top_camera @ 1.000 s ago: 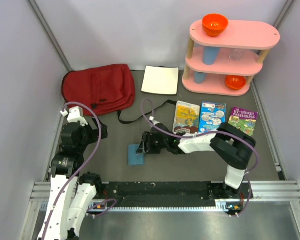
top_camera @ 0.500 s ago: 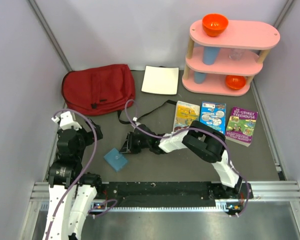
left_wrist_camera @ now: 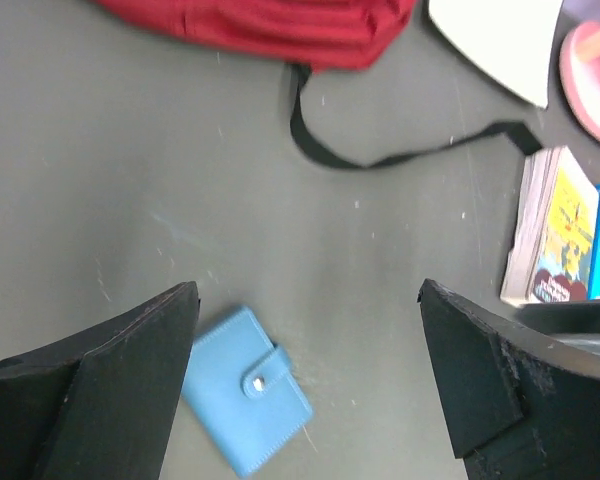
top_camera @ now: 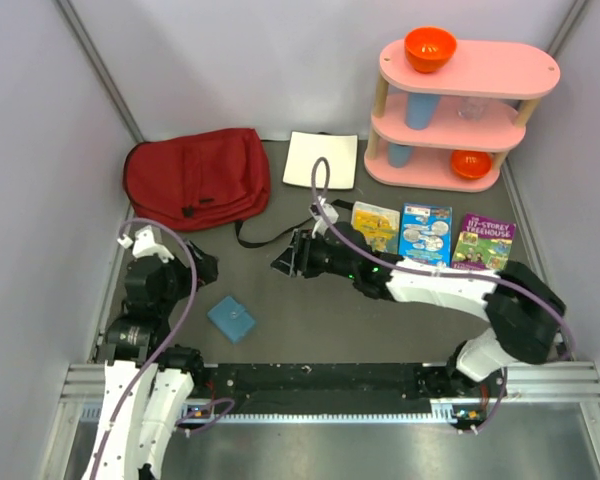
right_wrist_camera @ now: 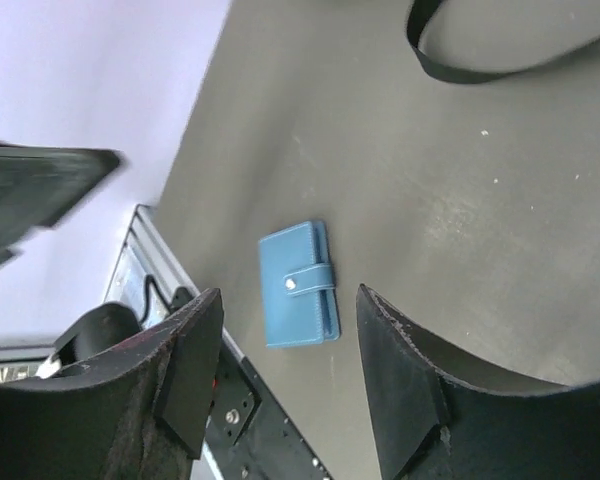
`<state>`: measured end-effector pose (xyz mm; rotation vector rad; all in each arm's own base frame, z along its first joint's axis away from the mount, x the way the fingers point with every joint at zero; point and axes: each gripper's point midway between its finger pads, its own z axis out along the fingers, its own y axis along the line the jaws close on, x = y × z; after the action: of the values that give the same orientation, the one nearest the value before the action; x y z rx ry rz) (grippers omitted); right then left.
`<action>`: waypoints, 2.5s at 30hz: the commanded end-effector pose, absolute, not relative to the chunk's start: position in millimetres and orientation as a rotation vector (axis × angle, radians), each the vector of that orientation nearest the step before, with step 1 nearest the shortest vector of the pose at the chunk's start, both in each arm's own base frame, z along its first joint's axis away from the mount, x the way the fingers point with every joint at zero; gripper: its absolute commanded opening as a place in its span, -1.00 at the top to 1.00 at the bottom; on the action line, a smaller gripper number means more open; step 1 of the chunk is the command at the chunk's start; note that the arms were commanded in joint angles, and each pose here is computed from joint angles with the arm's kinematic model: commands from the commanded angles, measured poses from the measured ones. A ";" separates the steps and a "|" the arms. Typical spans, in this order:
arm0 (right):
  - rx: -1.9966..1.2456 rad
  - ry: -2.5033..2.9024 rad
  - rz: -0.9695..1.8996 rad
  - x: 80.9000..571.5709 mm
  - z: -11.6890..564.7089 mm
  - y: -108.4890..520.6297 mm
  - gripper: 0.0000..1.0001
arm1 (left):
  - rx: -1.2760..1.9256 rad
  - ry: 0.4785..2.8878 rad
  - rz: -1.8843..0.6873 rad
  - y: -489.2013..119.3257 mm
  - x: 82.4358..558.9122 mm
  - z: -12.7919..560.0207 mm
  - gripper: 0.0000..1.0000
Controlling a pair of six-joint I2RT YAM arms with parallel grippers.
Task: Pack the student bag
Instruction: Move the personal item to the center of the board.
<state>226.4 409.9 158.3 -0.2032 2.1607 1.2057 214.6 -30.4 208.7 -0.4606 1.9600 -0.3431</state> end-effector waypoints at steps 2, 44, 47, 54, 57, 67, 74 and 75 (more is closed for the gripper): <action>-0.257 2.115 0.980 225.4 181.9 363.2 -0.23 | -0.696 2.111 -0.454 -48.5 203.8 155.9 -0.92; -0.086 2.118 0.802 234.3 173.7 292.4 -0.78 | -1.058 2.403 0.019 -91.1 164.3 22.3 -0.98; -0.084 2.122 0.808 234.5 174.3 293.6 -0.79 | -1.041 2.350 0.047 -83.5 172.7 24.5 -0.96; -0.066 2.125 0.782 238.2 173.6 287.3 -0.79 | -1.010 2.332 0.025 -66.5 202.5 26.6 -0.26; -0.060 2.133 0.773 239.3 171.2 285.0 -0.79 | -1.050 2.317 0.041 -51.0 208.7 24.1 -0.16; -0.108 2.219 0.809 239.9 154.0 305.9 -0.79 | -1.174 2.226 0.098 14.7 232.3 42.1 -0.43; -0.108 2.255 0.853 243.6 151.2 323.3 -0.80 | -1.201 2.253 0.096 45.9 242.7 37.2 -0.48; -0.111 2.262 0.852 245.5 148.8 325.8 -0.80 | -1.188 2.264 0.085 45.4 244.6 36.4 -0.48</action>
<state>232.4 305.6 122.4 -0.1292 2.3121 0.7646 225.5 40.6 29.2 -1.2919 2.2295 0.1356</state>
